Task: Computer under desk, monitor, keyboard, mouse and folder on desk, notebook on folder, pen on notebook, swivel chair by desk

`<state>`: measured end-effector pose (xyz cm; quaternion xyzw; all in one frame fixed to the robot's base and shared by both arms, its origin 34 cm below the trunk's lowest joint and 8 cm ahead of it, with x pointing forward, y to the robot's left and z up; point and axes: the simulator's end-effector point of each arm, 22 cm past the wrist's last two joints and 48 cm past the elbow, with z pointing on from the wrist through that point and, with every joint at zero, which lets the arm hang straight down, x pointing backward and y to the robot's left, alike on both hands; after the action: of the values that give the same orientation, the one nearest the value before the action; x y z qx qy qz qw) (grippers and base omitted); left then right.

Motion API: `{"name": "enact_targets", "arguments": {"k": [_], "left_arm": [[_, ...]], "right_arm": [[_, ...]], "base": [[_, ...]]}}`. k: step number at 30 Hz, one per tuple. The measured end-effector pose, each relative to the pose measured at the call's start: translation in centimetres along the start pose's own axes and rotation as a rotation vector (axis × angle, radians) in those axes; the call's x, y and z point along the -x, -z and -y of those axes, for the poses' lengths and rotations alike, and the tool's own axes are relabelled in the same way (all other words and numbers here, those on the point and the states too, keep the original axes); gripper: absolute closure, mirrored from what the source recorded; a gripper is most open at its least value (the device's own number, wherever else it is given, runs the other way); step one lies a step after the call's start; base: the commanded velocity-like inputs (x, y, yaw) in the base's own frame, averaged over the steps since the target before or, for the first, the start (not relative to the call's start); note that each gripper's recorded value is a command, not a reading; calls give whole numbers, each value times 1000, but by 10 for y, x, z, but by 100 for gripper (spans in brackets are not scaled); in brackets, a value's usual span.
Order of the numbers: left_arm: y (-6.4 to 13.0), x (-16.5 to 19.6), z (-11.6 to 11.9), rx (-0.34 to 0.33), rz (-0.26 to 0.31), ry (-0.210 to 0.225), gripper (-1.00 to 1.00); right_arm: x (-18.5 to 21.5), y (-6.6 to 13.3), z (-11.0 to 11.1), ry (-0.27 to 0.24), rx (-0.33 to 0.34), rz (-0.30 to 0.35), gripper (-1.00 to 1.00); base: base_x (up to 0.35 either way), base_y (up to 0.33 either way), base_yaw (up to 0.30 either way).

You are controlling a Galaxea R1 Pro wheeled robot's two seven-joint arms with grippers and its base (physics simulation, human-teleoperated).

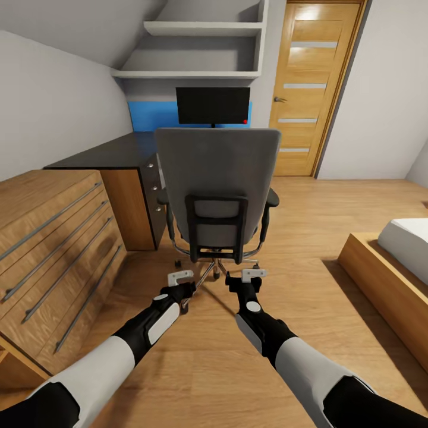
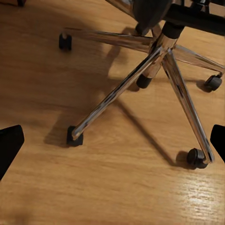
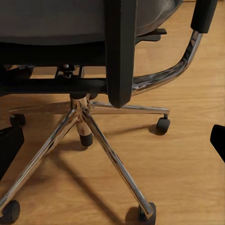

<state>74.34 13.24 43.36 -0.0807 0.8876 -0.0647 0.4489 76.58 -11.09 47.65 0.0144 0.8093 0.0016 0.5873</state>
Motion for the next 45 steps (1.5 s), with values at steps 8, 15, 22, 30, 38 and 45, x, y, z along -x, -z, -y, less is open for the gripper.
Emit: {"name": "enact_targets", "arguments": {"k": [8, 15, 22, 30, 38, 45], "left_arm": [[1, -6, 8, -14, -3, -41, -100], [0, -13, 5, -7, -14, -60, -100], [0, -17, 2, 1, -21, -62, -100], [-1, -12, 0, 4, 2, -50, -100], [-2, -13, -4, 13, 7, -47, -100], [-2, -15, -5, 16, 4, -48, -100]], "right_arm": [[-1, 0, 2, 0, -2, -1, -100], [-1, 0, 1, 1, 0, -1, -100], [-4, 0, 2, 4, -2, -7, -100], [-9, 1, 4, 1, -6, -18, -100], [-10, 1, 5, -2, -8, -14, -100], [-10, 1, 6, -6, -12, -16, -100]], "base": [[282, 0, 0], [325, 0, 0], [327, 0, 0], [327, 0, 0], [327, 0, 0], [327, 0, 22]]}}
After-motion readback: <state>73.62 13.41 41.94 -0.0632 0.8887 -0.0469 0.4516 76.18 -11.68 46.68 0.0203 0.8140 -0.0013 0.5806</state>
